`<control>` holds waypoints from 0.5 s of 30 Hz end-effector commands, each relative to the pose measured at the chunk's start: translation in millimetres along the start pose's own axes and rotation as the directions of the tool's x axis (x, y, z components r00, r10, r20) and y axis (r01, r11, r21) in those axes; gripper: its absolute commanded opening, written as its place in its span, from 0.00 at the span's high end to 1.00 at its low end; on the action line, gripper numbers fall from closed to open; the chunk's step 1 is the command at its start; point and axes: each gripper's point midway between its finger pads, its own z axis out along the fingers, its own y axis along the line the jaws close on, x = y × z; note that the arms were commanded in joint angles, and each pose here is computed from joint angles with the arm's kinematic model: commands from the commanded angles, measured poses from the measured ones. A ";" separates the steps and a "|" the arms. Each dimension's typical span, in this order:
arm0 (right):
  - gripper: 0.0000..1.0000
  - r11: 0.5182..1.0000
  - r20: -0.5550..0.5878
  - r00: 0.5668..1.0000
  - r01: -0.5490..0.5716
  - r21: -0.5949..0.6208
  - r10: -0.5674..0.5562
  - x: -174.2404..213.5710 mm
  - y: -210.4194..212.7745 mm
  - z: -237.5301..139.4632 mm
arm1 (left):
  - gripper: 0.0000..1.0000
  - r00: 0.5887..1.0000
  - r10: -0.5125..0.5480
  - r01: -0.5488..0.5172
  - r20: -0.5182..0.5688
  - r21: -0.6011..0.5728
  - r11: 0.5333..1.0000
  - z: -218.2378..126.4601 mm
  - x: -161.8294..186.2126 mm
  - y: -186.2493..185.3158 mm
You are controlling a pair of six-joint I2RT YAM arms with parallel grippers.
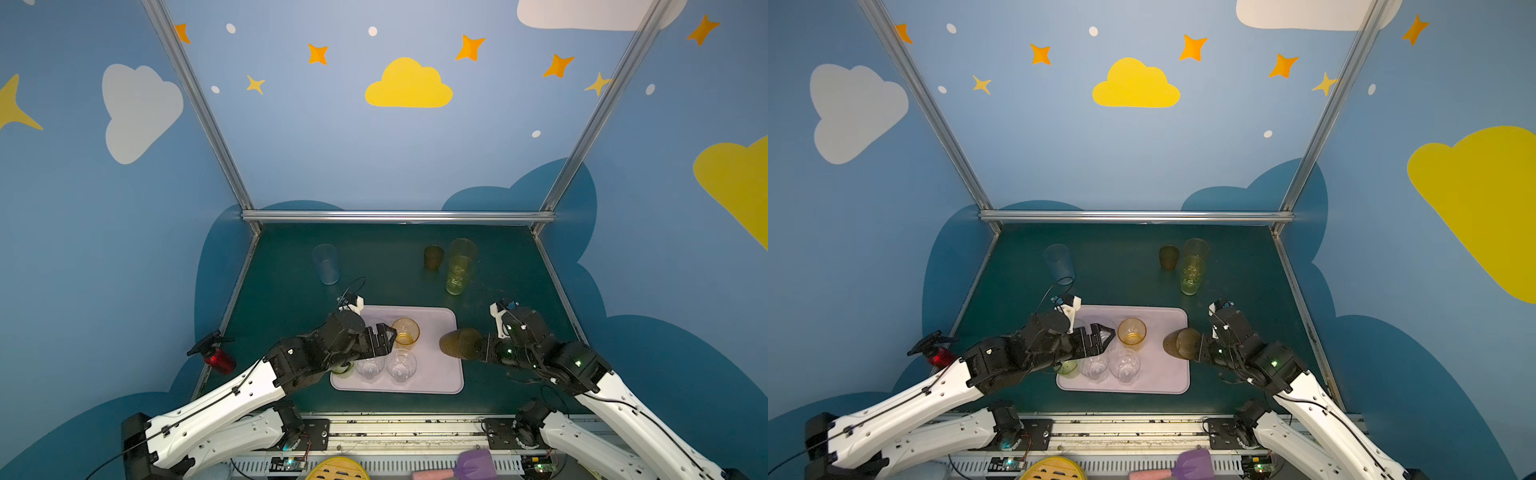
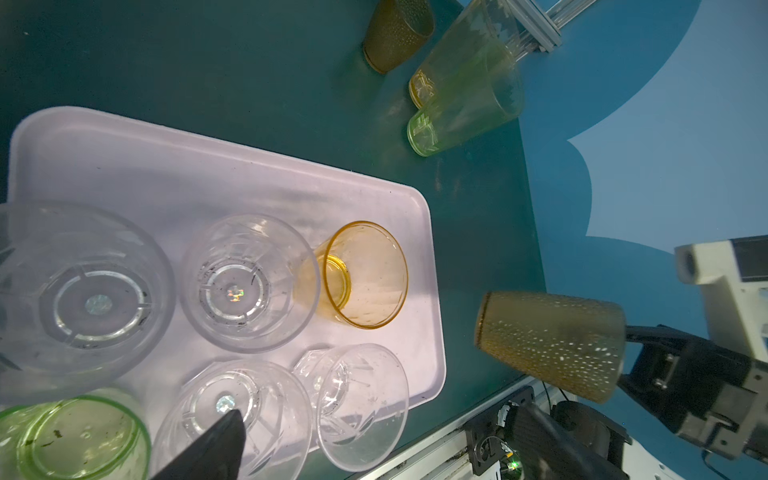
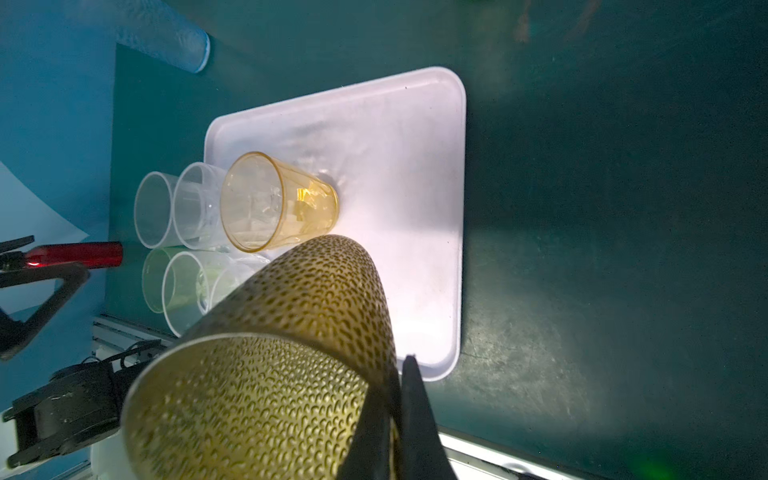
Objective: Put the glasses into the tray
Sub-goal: 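Lift the olive dotted glass and carry it toward the tray with the right gripper, then lower the olive dotted glass onto the tray's near corner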
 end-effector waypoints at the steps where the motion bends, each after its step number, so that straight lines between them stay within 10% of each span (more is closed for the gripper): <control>1: 1.00 1.000 -0.015 1.000 -0.003 -0.016 0.003 4.4 2.1 4.3 | 0.00 1.000 0.003 -0.003 0.002 0.044 0.999 -2.8 -5.0 -17.1; 15: 1.00 1.000 -0.068 0.998 -0.017 -0.021 0.016 21.5 3.3 26.0 | 0.00 0.999 0.021 -0.020 -0.036 0.053 0.998 5.9 0.5 -27.3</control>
